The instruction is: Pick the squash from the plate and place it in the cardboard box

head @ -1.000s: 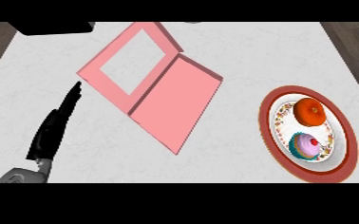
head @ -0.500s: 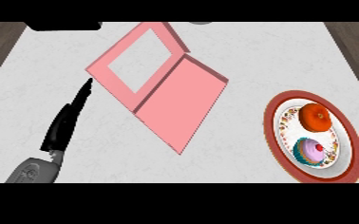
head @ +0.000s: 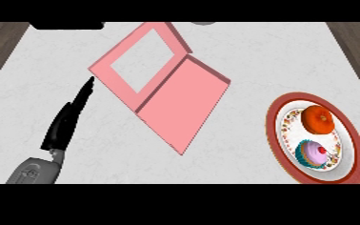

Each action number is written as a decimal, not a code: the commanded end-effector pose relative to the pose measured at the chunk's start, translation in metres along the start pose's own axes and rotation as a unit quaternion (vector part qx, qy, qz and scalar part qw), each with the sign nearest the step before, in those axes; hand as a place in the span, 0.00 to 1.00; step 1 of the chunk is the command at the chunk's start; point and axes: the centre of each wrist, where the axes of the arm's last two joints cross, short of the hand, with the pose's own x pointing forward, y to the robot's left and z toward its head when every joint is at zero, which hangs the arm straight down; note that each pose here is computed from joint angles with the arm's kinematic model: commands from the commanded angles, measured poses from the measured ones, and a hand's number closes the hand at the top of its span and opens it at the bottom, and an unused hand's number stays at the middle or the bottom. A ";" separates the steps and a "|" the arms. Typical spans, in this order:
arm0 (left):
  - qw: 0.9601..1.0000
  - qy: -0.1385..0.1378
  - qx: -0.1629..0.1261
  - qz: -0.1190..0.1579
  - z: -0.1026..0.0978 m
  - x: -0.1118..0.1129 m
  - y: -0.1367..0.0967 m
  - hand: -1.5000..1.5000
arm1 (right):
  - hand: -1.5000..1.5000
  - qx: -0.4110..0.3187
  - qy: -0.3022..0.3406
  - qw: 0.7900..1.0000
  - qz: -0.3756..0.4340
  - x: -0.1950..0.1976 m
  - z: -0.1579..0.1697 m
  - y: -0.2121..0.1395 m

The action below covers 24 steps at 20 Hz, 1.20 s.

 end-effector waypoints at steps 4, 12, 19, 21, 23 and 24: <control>1.000 0.007 -0.003 0.000 -0.005 -0.007 0.018 0.50 | 0.00 0.034 0.019 0.999 0.014 0.018 -0.028 0.025; 1.000 -0.003 -0.003 -0.005 -0.009 -0.002 0.001 0.50 | 0.00 0.061 0.016 0.998 0.011 0.004 -0.059 0.062; 1.000 -0.004 0.005 0.008 -0.012 -0.009 0.008 0.50 | 0.00 0.003 -0.002 1.000 0.028 0.025 -0.055 0.066; 1.000 0.005 -0.003 0.003 -0.008 -0.004 -0.003 0.50 | 0.00 0.013 0.004 0.999 0.041 0.017 -0.065 0.079; 1.000 0.003 0.000 0.003 -0.006 -0.005 -0.006 0.50 | 0.00 0.024 0.009 0.999 0.044 0.008 -0.070 0.053; 1.000 -0.002 0.003 -0.005 -0.008 0.010 -0.006 0.50 | 0.00 0.039 0.006 0.998 0.048 -0.003 -0.080 0.069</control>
